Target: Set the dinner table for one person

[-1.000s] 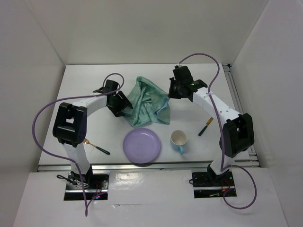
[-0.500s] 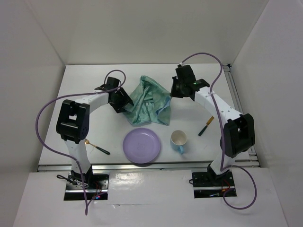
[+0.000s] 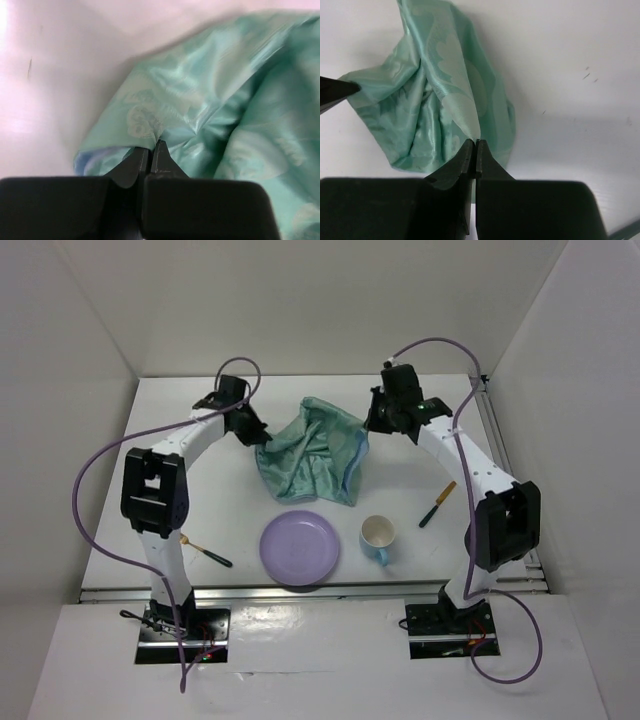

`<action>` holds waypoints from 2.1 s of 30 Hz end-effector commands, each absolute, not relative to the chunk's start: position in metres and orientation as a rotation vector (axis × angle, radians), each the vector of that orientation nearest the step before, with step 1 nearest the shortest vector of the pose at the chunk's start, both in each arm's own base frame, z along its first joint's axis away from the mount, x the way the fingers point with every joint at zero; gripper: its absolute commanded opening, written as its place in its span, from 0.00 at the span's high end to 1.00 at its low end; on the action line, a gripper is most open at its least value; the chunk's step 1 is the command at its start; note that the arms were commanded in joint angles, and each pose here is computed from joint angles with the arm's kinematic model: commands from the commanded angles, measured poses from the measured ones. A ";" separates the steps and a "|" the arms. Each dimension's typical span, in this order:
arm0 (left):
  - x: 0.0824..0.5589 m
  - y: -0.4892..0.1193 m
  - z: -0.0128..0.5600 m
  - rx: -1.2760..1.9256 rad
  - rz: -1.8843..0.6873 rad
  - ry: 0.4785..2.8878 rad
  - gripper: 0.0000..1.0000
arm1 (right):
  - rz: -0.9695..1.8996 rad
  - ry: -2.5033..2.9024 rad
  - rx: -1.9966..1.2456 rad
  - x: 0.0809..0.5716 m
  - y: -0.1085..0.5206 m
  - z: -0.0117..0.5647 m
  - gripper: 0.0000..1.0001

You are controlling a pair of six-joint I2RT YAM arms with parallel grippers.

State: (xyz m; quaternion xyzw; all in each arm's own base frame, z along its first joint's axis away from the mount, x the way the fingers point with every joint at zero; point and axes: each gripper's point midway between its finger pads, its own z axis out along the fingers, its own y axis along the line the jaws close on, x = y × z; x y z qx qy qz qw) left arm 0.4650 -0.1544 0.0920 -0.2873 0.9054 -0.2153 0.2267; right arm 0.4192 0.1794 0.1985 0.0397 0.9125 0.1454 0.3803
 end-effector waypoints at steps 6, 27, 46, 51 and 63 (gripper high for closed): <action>0.559 -0.122 0.222 -0.517 -0.731 2.263 1.00 | 0.359 1.948 0.163 0.543 0.110 0.323 1.00; 0.411 -0.060 0.249 -0.573 -0.907 2.160 1.00 | 0.447 1.830 0.115 0.413 0.066 0.300 1.00; 0.411 -0.068 0.140 -0.624 -0.558 2.595 1.00 | 0.404 2.400 0.335 0.385 0.065 0.147 1.00; 0.400 -0.083 0.078 -0.617 -0.480 2.785 1.00 | 0.387 2.530 0.331 0.396 0.073 0.098 1.00; 0.415 -0.073 0.000 -0.753 -0.204 2.950 1.00 | 0.304 2.673 0.579 0.377 0.069 0.016 0.93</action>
